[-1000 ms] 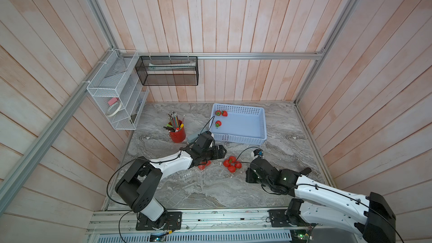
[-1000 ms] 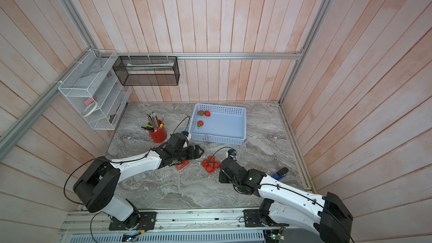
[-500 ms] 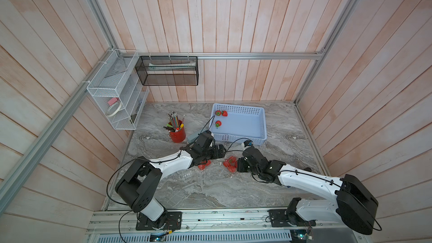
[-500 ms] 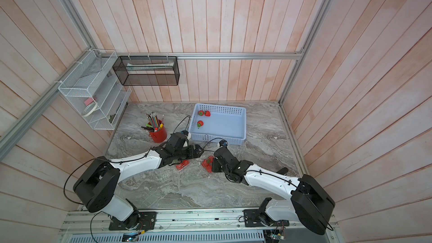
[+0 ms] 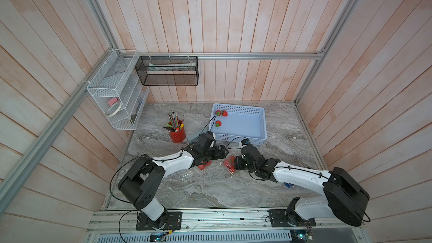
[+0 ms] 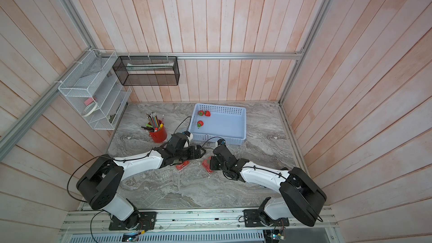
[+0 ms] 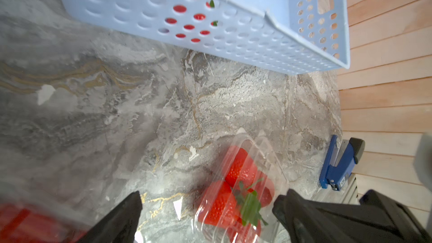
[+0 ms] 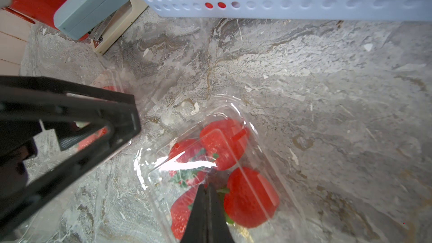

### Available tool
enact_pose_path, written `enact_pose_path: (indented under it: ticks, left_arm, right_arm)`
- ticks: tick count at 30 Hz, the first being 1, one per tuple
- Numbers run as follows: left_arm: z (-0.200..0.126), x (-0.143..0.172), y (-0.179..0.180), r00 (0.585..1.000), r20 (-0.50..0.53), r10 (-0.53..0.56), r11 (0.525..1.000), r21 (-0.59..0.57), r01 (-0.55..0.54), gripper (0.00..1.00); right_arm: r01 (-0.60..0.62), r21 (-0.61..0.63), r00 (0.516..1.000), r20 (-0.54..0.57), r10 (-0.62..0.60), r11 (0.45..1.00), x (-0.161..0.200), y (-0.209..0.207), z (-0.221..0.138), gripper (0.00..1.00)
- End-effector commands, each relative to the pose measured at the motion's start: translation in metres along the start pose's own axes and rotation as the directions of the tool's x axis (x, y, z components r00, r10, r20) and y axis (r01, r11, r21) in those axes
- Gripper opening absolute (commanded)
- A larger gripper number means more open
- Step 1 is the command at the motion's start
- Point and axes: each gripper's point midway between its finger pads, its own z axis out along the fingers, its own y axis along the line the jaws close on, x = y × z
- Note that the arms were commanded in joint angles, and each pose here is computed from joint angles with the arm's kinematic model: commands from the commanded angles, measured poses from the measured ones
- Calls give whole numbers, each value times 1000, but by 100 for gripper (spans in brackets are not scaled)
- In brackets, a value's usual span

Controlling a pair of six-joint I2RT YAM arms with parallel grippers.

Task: Pack strawberries into containers
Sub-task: Close the packing box at the center of the board.

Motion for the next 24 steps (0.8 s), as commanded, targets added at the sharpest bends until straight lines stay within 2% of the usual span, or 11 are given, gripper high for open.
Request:
enact_pose_path:
  ticks: [1, 9, 14, 24]
  left_arm:
    - [8, 17, 5, 998, -54, -27, 999, 33, 29, 97]
    - [14, 29, -1, 994, -86, -66, 994, 84, 73, 93]
    - [17, 40, 1, 991, -111, -75, 993, 78, 84, 89]
    - [15, 56, 9, 986, -120, -120, 988, 83, 130, 65]
  right_arm:
    - [0, -7, 1000, 4, 0, 1000, -1, -4, 4, 0]
    - [-8, -12, 1000, -12, 7, 1000, -4, -11, 11, 0]
    - [-9, -27, 1000, -19, 8, 1000, -4, -11, 14, 0]
    - [8, -31, 1000, -23, -9, 999, -8, -10, 16, 0]
